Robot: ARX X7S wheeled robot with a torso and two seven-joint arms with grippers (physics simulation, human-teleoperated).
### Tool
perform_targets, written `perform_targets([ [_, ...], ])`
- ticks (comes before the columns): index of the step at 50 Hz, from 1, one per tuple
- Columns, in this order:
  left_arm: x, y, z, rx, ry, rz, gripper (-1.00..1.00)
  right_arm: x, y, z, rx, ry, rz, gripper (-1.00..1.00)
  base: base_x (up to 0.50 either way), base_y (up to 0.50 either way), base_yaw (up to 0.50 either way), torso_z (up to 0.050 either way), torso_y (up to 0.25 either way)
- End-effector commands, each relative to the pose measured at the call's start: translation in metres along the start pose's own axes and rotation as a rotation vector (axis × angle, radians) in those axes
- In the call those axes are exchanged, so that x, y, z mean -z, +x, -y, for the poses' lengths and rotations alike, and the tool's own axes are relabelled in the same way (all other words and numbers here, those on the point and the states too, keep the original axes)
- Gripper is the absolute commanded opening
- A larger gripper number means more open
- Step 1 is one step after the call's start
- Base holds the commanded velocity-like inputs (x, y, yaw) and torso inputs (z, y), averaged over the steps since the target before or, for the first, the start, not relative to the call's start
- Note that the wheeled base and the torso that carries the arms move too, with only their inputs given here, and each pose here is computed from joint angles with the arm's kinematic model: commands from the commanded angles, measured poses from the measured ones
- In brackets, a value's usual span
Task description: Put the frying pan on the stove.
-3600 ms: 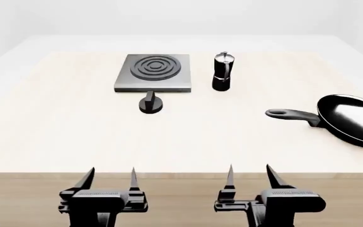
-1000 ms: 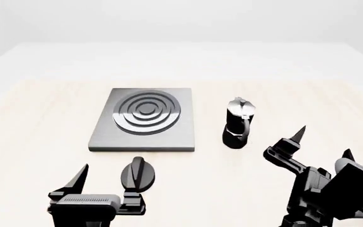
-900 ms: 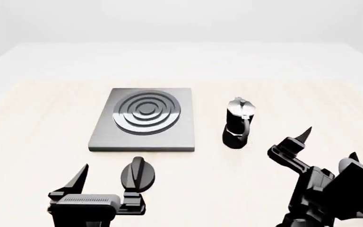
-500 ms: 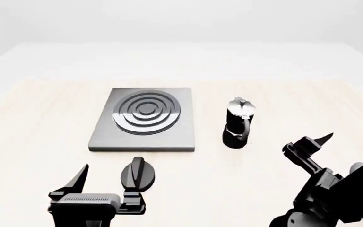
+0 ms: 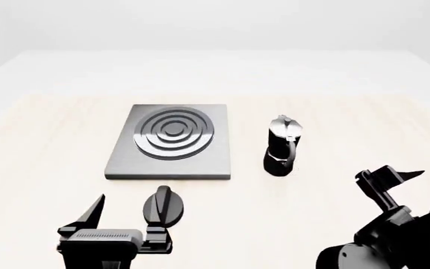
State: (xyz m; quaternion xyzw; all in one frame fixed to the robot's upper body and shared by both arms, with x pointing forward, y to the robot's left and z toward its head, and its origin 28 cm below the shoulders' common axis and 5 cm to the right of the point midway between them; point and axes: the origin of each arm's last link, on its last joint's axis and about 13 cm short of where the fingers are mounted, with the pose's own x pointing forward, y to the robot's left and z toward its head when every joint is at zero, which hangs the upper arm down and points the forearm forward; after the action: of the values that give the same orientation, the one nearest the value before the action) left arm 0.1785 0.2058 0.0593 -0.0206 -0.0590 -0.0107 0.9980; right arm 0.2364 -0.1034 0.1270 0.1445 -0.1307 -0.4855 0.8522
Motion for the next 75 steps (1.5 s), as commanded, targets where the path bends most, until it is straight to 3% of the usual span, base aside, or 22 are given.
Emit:
perform_targets([
  [1,0.000,0.000,0.000,-0.001,0.001,0.001,1.00,0.003,0.003,-0.006,0.095,0.000,0.019,1.00,0.00,0.00,0.00,0.000,0.000],
  [15,0.000,0.000,0.000,0.002,-0.003,0.000,1.00,0.010,0.005,-0.014,0.183,-0.017,-0.001,1.00,0.00,0.00,0.00,0.000,0.000],
  [16,0.001,0.001,0.001,0.005,-0.005,-0.001,1.00,0.024,0.012,-0.021,0.313,0.000,-0.061,1.00,0.00,0.00,0.00,0.000,0.000],
  [19,0.001,0.000,0.001,0.008,-0.006,-0.002,1.00,0.028,0.012,-0.020,0.330,-0.006,-0.068,1.00,0.00,0.00,0.00,0.000,0.000],
  [32,0.001,0.001,0.001,0.007,-0.008,-0.001,1.00,0.038,0.017,-0.026,0.335,-0.020,-0.108,1.00,0.00,0.00,0.00,0.000,0.000],
  [47,0.001,0.001,0.001,0.008,-0.009,-0.001,1.00,0.046,0.022,-0.029,0.383,-0.111,-0.070,1.00,0.00,0.00,0.00,0.000,0.000],
  [75,0.001,0.001,0.001,0.010,-0.015,-0.003,1.00,0.059,0.029,-0.035,0.414,-0.183,-0.083,1.00,0.00,0.00,0.00,0.000,0.000],
])
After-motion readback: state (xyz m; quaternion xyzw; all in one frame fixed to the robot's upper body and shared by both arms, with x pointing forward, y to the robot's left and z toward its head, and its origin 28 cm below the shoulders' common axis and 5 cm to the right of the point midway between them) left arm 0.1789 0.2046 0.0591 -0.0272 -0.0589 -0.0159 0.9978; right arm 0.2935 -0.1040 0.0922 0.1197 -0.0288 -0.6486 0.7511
